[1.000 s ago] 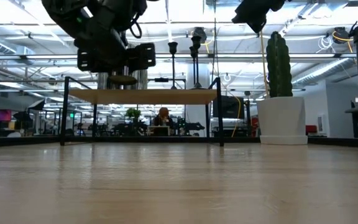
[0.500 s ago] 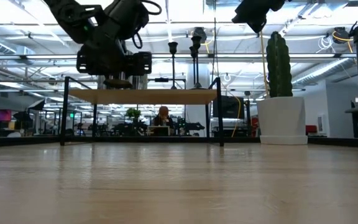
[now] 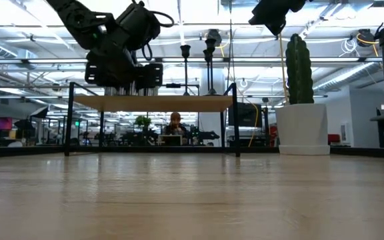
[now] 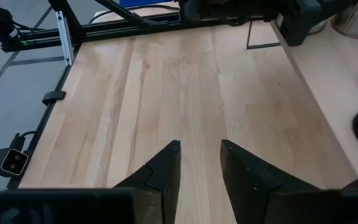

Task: Pick & Place candle stick holders
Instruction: Put the silver scented candle on the shelf

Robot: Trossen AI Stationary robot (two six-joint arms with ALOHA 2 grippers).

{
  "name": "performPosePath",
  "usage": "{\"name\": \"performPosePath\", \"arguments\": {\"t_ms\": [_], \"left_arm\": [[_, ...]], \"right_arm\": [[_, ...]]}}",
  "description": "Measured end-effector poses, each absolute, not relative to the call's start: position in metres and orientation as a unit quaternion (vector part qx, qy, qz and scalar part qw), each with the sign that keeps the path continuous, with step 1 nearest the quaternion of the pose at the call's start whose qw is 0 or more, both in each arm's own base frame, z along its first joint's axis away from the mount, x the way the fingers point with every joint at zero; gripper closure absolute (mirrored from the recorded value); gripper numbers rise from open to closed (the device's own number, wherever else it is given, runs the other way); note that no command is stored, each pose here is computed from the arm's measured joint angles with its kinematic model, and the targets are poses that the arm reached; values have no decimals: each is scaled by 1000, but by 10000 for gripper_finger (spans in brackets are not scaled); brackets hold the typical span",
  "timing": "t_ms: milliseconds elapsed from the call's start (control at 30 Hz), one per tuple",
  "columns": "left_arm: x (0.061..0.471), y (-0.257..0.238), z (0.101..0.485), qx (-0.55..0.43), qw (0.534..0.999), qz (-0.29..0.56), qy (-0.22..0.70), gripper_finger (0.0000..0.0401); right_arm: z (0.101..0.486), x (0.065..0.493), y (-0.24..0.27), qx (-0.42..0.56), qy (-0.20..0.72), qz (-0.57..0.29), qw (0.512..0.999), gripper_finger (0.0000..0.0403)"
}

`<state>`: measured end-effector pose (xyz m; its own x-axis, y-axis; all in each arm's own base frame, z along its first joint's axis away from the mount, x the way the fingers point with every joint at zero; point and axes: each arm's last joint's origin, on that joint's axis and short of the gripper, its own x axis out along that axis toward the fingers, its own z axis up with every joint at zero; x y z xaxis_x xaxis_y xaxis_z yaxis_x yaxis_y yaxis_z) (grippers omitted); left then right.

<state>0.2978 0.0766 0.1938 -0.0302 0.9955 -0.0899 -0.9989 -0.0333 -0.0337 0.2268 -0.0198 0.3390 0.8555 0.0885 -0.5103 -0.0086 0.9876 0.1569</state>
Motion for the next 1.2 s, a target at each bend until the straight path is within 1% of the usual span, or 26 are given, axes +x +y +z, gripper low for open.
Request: {"name": "performPosePath", "arguments": {"t_ms": [100, 200, 267, 367, 433, 700, 833, 1033, 1200], "left_arm": [[298, 78, 193, -49, 701, 711, 26, 46], [299, 78, 194, -54, 709, 702, 31, 49], [299, 78, 194, -57, 710, 701, 30, 40], [300, 78, 192, -67, 715, 695, 29, 14], [300, 77, 193, -70, 715, 695, 26, 8], [300, 78, 192, -72, 720, 690, 32, 36], [300, 77, 192, -71, 721, 688, 35, 40], [300, 77, 192, -54, 727, 683, 56, 22], [300, 78, 192, -53, 726, 683, 57, 10]], "right_arm": [[339, 227, -20, 74, 267, 25, 960, 298], [339, 227, -20, 71, 265, 26, 961, 298], [340, 227, -20, 71, 264, 25, 962, 298], [340, 227, -20, 71, 264, 24, 962, 298], [340, 227, -20, 71, 264, 24, 962, 298], [340, 227, -20, 71, 264, 24, 962, 298], [340, 227, -20, 71, 264, 24, 962, 298], [340, 227, -20, 71, 264, 26, 961, 298], [340, 227, -20, 71, 265, 26, 961, 298]]}}
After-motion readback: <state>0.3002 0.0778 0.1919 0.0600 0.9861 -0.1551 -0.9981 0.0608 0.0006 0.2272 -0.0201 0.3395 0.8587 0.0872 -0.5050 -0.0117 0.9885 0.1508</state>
